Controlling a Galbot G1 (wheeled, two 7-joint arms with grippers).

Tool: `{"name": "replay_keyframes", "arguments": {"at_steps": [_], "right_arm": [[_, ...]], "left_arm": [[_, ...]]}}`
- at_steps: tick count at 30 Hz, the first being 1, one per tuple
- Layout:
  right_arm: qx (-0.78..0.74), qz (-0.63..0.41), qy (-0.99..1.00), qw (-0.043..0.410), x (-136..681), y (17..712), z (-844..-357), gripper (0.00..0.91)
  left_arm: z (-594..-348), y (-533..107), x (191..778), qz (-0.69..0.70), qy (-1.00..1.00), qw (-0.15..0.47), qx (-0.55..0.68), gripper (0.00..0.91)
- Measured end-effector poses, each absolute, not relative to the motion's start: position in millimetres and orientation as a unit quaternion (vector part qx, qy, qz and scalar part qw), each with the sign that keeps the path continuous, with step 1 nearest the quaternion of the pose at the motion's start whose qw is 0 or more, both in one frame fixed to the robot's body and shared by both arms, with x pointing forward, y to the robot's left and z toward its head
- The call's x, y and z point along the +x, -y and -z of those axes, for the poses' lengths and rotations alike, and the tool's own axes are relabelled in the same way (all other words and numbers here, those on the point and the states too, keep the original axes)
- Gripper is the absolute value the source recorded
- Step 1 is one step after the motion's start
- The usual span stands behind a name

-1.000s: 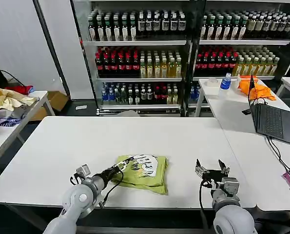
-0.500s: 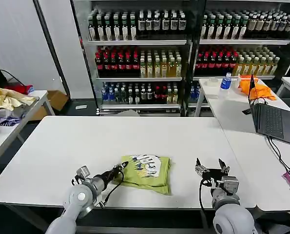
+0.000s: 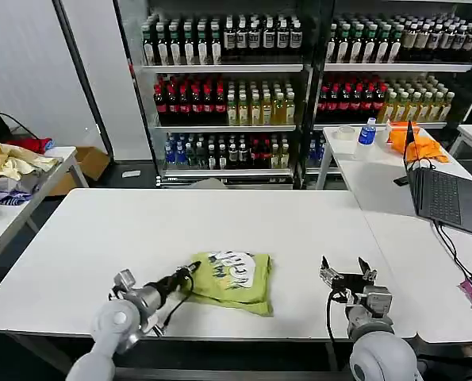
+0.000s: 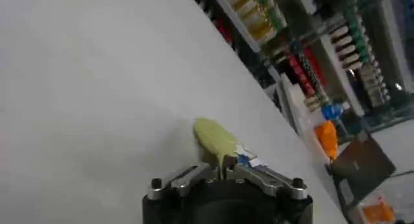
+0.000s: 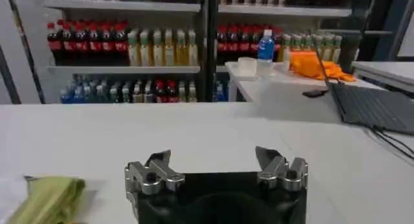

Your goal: Fold and organize the clothes.

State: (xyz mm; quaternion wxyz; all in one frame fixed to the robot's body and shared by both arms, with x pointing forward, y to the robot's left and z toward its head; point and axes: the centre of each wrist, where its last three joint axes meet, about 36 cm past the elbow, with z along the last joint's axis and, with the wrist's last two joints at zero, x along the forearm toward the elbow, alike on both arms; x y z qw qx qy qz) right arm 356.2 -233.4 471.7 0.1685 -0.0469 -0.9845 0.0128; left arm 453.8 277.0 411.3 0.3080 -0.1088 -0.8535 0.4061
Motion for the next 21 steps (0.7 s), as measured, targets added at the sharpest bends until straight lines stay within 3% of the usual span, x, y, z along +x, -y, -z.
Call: {"name": "replay_keyframes", "arguments": {"at_steps": [6, 15, 21], "right_arm": [[-0.043, -0.009, 0.985, 0.167, 359, 232, -473, 0.907], [-0.04, -0.004, 0.985, 0.167, 363, 231, -472, 0.907], [-0.043, -0.005, 0.984, 0.17, 363, 230, -469, 0.907]], "left_arm": [[-452, -329, 460, -0.368, 0.889, 0.259, -0.081, 0.02], [-532, -416, 463, -0.227, 0.954, 0.193, -0.038, 0.02], [-555, -419, 457, -0.128, 0.974, 0.183, -0.042, 0.02]]}}
